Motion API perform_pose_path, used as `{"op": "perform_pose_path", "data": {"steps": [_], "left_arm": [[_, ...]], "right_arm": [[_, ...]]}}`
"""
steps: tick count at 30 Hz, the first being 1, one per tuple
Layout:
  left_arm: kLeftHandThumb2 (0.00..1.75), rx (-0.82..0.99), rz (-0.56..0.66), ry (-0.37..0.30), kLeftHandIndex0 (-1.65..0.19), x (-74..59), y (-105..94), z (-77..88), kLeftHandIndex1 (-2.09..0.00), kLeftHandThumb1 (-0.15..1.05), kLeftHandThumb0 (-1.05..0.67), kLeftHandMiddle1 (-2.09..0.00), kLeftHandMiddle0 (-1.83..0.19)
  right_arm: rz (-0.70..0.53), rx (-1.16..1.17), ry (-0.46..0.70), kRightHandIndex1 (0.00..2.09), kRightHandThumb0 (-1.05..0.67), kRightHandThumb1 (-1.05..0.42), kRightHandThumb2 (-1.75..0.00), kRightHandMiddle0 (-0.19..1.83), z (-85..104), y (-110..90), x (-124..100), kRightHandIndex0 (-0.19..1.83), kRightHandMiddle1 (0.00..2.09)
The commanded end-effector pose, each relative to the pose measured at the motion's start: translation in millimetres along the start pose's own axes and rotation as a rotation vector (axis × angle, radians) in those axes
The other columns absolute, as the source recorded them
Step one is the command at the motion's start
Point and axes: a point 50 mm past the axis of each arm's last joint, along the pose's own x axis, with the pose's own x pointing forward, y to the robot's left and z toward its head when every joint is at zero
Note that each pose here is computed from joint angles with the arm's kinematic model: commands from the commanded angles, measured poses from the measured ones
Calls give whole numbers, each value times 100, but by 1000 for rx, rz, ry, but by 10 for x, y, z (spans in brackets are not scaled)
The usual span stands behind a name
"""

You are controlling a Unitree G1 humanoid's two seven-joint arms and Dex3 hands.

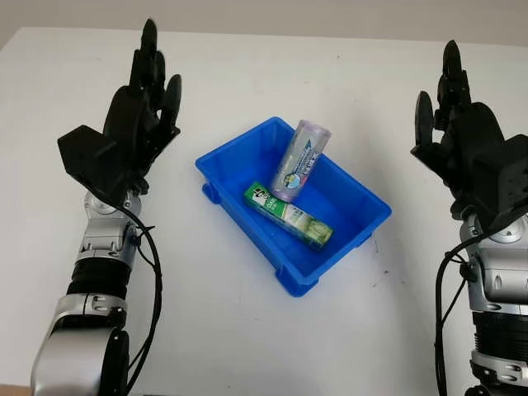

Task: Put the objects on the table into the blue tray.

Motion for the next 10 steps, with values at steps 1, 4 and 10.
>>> {"op": "perform_pose_path", "data": {"steps": [1, 4, 10], "left_arm": [[69, -44, 25, 41, 19, -61, 63, -103, 0, 105, -78, 0, 19], [71, -80, 36, 73, 19, -96, 97, -178, 0, 105, -78, 0, 19], [69, -122, 40, 118, 19, -165, 148, -287, 0, 105, -78, 0, 19]], "right_arm": [[4, 68, -2, 0, -70, -105, -83, -19, -13, 45, 18, -19, 0], [11, 148, 16, 0, -73, -105, -82, -19, -83, 83, 19, -19, 0], [14, 226, 57, 0, -74, -105, -83, -19, -223, 180, -2, -19, 0]]}}
